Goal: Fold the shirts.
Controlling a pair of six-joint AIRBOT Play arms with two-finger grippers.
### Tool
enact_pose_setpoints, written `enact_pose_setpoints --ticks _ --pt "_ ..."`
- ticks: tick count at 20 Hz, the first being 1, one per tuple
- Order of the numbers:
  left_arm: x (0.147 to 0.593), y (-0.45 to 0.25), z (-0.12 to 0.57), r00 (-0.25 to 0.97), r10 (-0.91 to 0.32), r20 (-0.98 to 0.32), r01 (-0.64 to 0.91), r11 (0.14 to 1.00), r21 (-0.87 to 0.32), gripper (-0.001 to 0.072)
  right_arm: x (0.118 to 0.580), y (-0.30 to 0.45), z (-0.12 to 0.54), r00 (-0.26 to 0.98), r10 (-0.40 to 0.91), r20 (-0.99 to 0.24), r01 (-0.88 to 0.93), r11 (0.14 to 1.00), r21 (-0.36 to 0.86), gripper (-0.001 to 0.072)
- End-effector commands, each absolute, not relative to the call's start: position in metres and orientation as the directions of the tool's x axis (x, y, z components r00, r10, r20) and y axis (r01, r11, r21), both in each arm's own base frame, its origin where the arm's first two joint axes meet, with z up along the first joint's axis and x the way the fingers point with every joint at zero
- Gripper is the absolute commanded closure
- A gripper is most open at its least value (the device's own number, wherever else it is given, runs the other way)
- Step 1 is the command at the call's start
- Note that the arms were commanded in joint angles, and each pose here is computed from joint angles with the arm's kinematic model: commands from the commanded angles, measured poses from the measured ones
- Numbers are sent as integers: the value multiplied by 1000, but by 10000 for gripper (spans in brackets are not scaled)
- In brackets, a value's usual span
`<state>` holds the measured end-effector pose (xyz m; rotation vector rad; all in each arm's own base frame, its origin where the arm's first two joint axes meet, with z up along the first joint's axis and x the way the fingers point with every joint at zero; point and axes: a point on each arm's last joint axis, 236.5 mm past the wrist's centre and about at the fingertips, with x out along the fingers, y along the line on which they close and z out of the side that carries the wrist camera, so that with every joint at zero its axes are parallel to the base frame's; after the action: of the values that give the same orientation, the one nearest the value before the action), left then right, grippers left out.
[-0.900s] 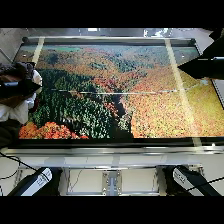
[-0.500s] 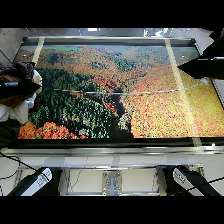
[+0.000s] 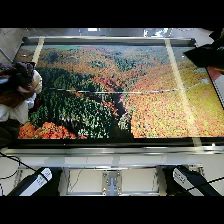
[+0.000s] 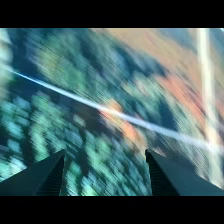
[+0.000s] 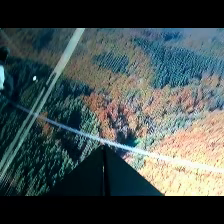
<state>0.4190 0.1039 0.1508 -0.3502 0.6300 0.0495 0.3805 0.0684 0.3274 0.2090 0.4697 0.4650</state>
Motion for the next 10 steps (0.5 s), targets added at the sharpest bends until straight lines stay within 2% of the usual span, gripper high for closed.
enact_pose_setpoints --ticks 1,4,5,8,10 --pt "426 218 163 832 285 -476 -434 868 -240 125 406 46 371 902 380 -204 -319 906 278 695" --pt "422 261 93 741 287 -607 -525 811 -258 108 412 40 385 923 355 -146 -301 905 300 695" --pt "427 267 78 728 281 -625 -533 806 -258 58 412 41 386 923 359 -138 -303 900 315 695" --pt "460 279 55 721 259 -643 -525 809 -263 47 410 45 390 918 378 -124 -319 886 338 695" --pt "484 280 50 743 226 -630 -516 793 -325 48 409 50 393 911 397 -109 -336 870 361 695"
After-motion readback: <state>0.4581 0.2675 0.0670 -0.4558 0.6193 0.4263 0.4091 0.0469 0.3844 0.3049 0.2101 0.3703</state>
